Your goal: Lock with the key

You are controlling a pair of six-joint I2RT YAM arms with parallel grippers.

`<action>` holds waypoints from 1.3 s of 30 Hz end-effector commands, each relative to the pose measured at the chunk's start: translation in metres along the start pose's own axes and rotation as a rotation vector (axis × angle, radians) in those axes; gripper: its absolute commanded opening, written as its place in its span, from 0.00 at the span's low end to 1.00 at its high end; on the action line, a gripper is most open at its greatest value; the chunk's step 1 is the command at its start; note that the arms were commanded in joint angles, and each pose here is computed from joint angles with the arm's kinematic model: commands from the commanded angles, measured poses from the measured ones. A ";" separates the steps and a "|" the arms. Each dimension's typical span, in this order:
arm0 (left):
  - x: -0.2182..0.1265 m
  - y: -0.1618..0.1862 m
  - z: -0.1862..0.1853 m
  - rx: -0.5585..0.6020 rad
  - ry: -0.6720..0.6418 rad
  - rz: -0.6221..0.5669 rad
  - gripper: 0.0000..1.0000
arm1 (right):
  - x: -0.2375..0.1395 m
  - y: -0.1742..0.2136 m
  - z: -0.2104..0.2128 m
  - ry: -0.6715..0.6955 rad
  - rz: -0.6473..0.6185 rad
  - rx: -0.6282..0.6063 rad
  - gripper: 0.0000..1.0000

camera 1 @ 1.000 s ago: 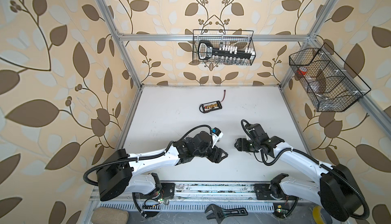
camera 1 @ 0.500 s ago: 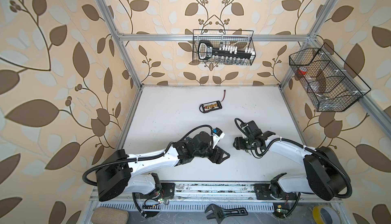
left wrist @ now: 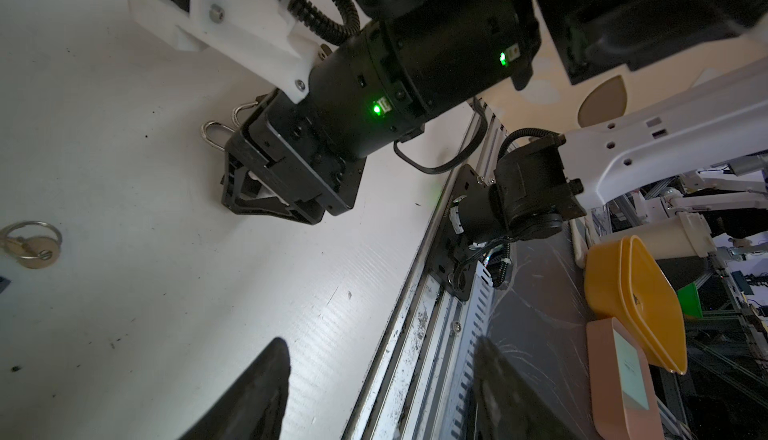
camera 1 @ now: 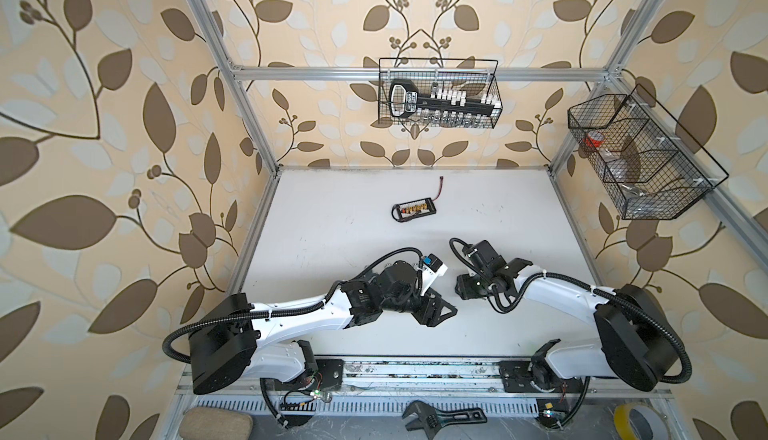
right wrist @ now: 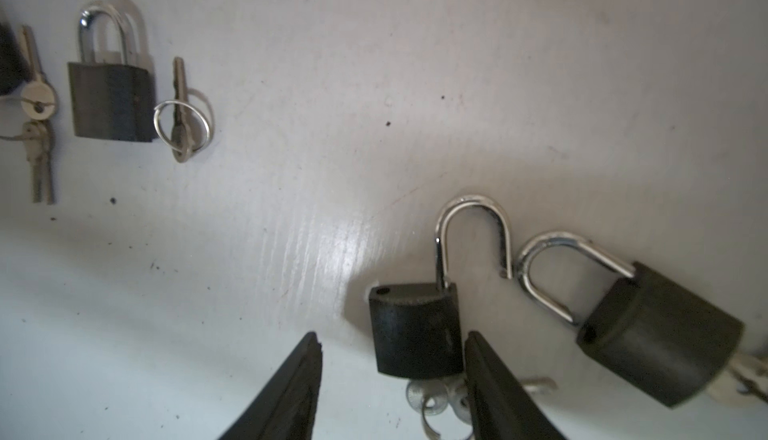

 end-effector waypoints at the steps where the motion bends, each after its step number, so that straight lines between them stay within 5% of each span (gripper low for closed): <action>1: -0.001 -0.004 -0.004 0.024 0.020 -0.038 0.69 | -0.002 -0.006 -0.002 0.055 0.000 -0.011 0.53; 16: -0.011 0.000 -0.002 0.015 -0.007 -0.054 0.69 | 0.013 -0.005 0.010 0.131 0.067 -0.079 0.44; 26: -0.023 -0.007 -0.005 0.008 -0.030 -0.101 0.69 | 0.012 0.006 0.014 0.174 0.063 -0.082 0.26; 39: -0.105 -0.042 0.008 -0.057 -0.132 -0.326 0.73 | -0.103 -0.035 0.047 -0.222 -0.502 -0.089 0.05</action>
Point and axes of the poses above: each gripper's point midway between its finger pads, its own x axis out along the fingers, its own z axis along the line the jaws close on, y = z × x, the point moved 6 cm from there along -x, back along the fingers, and after that the axes turned 4 degrees about -x, right-handed, at the moved point
